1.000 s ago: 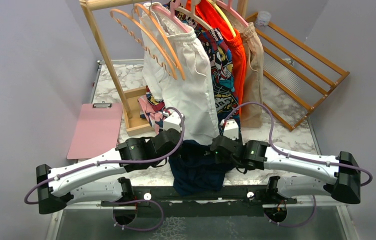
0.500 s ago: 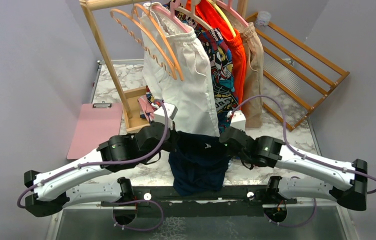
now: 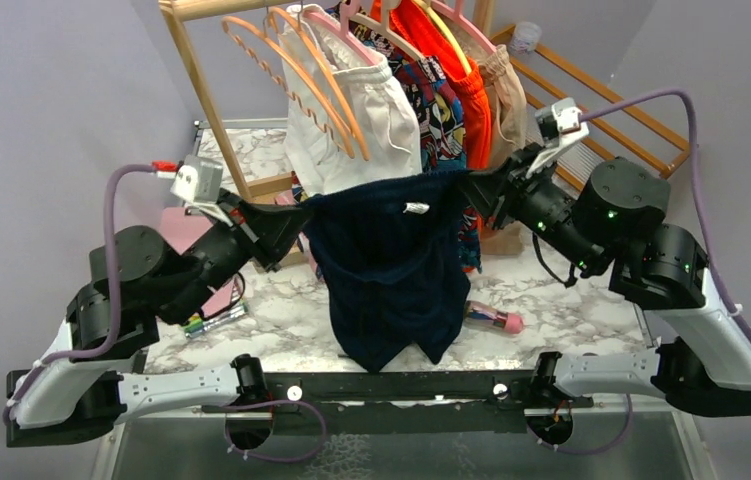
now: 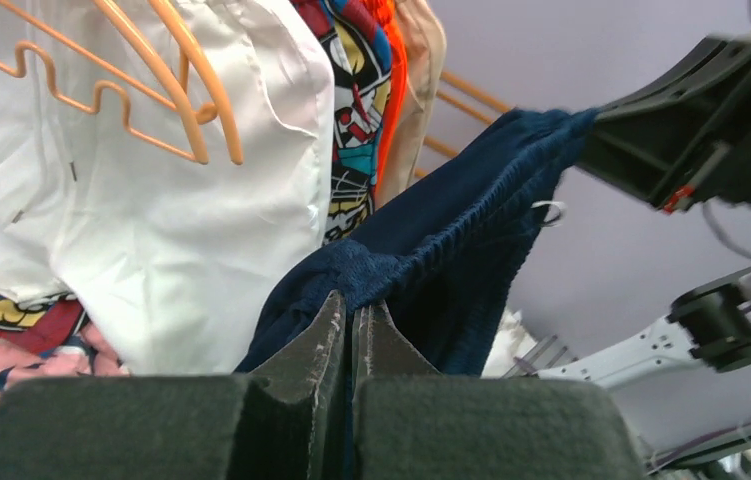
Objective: Place the shorts on the hanger
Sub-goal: Adjust the shorts at the center of the board.
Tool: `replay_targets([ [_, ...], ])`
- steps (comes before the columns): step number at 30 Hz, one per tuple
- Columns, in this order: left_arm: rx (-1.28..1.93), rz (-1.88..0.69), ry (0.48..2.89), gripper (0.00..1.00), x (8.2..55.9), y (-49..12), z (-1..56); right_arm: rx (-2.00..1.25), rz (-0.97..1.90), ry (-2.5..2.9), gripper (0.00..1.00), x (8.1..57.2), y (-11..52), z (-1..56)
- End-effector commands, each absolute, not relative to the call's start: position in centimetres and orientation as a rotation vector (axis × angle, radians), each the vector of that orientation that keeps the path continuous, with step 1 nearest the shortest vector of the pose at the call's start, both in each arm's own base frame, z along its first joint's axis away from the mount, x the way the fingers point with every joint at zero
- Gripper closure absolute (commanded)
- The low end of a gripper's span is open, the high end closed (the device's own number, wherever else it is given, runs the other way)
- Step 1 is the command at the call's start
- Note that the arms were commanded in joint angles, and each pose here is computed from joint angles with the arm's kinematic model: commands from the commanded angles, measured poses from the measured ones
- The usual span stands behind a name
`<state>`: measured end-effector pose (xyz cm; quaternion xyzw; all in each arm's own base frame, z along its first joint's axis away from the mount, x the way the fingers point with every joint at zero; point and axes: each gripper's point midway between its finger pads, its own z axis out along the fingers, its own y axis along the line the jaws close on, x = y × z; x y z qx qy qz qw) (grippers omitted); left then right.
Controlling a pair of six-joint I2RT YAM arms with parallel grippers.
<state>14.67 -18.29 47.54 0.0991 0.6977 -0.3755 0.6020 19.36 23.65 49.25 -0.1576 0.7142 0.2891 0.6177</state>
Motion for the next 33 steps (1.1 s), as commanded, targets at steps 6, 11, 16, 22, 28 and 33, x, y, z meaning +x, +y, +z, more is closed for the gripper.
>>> replay_targets([
  [6,0.162,-0.772,1.867,1.00,15.0,-18.8,33.5,-0.484,0.441,2.058,0.99,20.2,26.6,27.6],
  [11,0.093,-0.667,2.014,1.00,15.7,-19.6,26.6,-0.478,0.454,2.132,0.99,20.1,28.2,23.5],
  [16,-0.014,-0.526,2.046,1.00,17.0,-18.6,23.1,-0.409,0.378,2.156,0.99,21.7,28.9,21.6],
  [22,-0.021,-0.409,2.119,1.00,18.3,-19.1,19.4,-0.358,0.369,2.252,0.99,22.1,29.1,17.2],
  [28,-0.041,-0.426,2.243,1.00,19.8,-19.7,15.6,-0.351,0.386,2.299,0.95,21.3,28.8,15.0],
  [33,-0.139,-0.490,2.288,1.00,21.5,-18.6,13.8,-0.344,0.415,2.317,0.66,20.7,28.6,13.9],
])
